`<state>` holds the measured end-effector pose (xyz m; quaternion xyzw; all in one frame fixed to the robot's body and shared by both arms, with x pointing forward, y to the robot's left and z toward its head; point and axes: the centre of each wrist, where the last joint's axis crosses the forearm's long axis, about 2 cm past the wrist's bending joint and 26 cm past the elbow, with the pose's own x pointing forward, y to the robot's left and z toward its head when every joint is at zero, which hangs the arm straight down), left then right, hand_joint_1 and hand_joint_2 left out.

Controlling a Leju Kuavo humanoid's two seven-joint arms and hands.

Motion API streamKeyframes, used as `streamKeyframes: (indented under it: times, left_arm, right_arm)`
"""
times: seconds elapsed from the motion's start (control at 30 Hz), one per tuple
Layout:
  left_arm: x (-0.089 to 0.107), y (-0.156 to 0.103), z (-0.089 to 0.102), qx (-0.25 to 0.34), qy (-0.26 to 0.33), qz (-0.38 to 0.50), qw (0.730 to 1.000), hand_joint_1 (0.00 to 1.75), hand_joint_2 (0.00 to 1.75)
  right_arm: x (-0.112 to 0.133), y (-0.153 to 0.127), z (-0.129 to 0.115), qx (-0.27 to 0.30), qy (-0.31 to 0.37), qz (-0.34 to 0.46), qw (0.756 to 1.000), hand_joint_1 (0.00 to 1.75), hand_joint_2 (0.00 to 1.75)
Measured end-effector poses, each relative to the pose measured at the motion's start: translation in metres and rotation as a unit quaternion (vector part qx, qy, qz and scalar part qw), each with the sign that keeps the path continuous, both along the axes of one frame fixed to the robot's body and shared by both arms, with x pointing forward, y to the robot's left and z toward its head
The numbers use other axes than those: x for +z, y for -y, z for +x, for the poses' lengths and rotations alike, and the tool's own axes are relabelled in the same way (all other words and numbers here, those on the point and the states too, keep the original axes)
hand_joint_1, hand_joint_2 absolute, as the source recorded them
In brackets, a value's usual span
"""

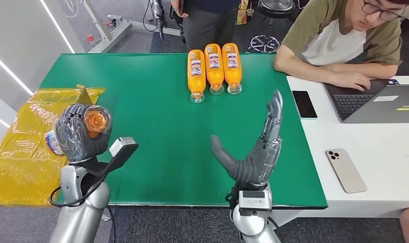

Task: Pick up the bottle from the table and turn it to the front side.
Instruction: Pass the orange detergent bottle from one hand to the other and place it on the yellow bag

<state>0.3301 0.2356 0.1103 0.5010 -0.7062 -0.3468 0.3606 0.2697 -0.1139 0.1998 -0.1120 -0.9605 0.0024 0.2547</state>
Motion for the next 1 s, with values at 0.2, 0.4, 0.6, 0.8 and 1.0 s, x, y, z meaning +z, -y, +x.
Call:
streamKeyframes:
  times: [0.2,0.4,0.6,0.8,1.0]
  left_arm:
    - [0.012,-0.045,0.062,0.056,-0.062,0.116,0.99,1.75,1.75]
    - [0.024,-0.072,0.09,0.093,-0.134,0.182,0.97,1.75,1.75]
    - [0.024,-0.081,0.094,0.104,-0.157,0.204,0.961,1.75,1.75]
    - [0.021,-0.086,0.097,0.12,-0.221,0.257,0.933,1.75,1.75]
    - [0.006,-0.086,0.089,0.112,-0.275,0.322,0.899,1.75,1.75]
  right_arm:
    - [0.012,0.013,-0.005,-0.024,0.021,0.024,0.999,0.0,1.75]
    - [0.016,0.017,-0.005,-0.027,0.023,0.038,0.999,0.0,1.75]
    - [0.016,0.017,-0.005,-0.028,0.022,0.039,0.999,0.0,1.75]
    - [0.017,0.017,-0.005,-0.029,0.024,0.039,0.999,0.0,1.75]
    - [0.022,0.019,-0.006,-0.034,0.027,0.037,0.998,0.0,1.75]
